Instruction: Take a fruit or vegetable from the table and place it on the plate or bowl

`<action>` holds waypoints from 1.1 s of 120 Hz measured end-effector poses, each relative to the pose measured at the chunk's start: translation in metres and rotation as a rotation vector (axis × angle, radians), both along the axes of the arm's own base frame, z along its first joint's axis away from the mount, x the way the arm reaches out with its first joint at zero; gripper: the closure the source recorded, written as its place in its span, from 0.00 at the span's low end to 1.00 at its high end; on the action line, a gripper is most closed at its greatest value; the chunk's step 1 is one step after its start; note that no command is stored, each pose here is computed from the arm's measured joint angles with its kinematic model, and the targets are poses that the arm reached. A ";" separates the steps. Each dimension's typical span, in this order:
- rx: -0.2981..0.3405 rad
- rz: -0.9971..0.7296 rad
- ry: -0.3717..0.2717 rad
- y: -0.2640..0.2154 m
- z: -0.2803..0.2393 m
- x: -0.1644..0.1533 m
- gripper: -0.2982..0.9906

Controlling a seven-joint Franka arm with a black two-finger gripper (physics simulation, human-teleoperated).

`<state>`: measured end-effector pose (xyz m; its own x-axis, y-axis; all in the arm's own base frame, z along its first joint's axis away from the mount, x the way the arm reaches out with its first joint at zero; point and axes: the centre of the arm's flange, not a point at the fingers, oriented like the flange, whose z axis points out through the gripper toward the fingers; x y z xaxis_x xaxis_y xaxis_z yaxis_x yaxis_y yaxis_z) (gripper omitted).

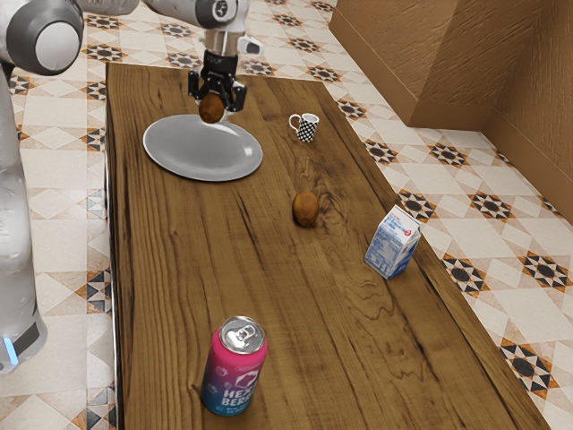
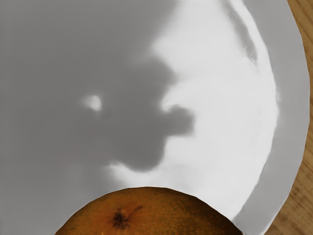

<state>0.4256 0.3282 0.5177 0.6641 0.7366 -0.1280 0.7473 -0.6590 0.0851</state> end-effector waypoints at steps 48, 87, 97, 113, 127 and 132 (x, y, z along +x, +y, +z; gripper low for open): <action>-0.002 0.012 0.053 0.014 -0.025 -0.001 0.52; -0.004 0.019 0.055 0.018 -0.028 -0.003 0.53; -0.005 0.023 0.055 0.020 -0.028 -0.005 0.53; -0.007 0.035 0.058 0.026 -0.030 -0.008 0.53; -0.010 0.052 0.062 0.033 -0.033 -0.013 0.52; -0.012 0.062 0.066 0.036 -0.035 -0.016 0.48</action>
